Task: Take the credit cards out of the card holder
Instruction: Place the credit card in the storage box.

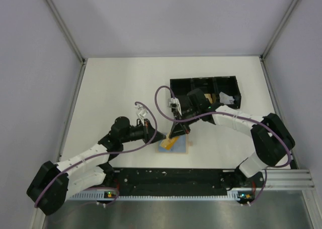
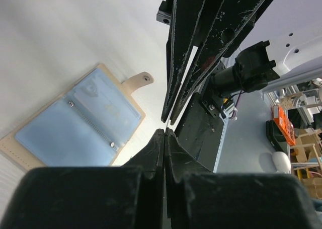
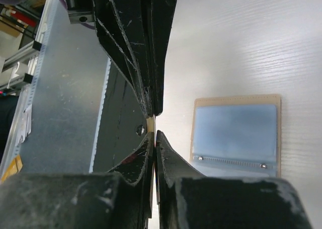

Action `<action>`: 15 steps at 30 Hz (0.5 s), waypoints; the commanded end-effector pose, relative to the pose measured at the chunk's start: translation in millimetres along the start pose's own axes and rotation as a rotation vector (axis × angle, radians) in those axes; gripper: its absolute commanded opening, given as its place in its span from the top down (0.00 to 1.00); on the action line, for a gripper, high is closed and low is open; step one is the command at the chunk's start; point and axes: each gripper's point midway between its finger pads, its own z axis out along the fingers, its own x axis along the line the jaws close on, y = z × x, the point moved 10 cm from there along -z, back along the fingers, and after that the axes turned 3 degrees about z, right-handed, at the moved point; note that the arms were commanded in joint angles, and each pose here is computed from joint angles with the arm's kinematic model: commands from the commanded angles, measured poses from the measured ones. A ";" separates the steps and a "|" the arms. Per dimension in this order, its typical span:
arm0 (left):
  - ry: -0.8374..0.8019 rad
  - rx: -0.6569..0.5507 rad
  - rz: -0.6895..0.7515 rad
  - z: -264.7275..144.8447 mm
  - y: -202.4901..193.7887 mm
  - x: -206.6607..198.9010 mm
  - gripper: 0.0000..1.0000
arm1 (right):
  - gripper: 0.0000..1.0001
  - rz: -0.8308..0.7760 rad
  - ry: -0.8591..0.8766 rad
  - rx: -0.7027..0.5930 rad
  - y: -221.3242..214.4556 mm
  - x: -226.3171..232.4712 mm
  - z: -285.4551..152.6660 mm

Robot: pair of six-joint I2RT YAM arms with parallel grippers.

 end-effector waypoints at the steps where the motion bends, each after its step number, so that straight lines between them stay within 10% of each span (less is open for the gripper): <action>1: 0.005 -0.078 0.104 -1.6 23.9 -11.5 0.95 | 1.00 -0.065 0.017 -0.046 18.3 7.4 -11.5; 13: 0.604 -0.404 0.256 -76.7 88.5 -44.3 0.04 | 1.00 0.210 -0.629 -0.257 47.0 15.6 -101.1; 15: 0.721 -0.461 0.286 -99.0 101.1 -55.9 0.02 | 1.00 0.278 -0.760 -0.312 49.1 15.2 -124.6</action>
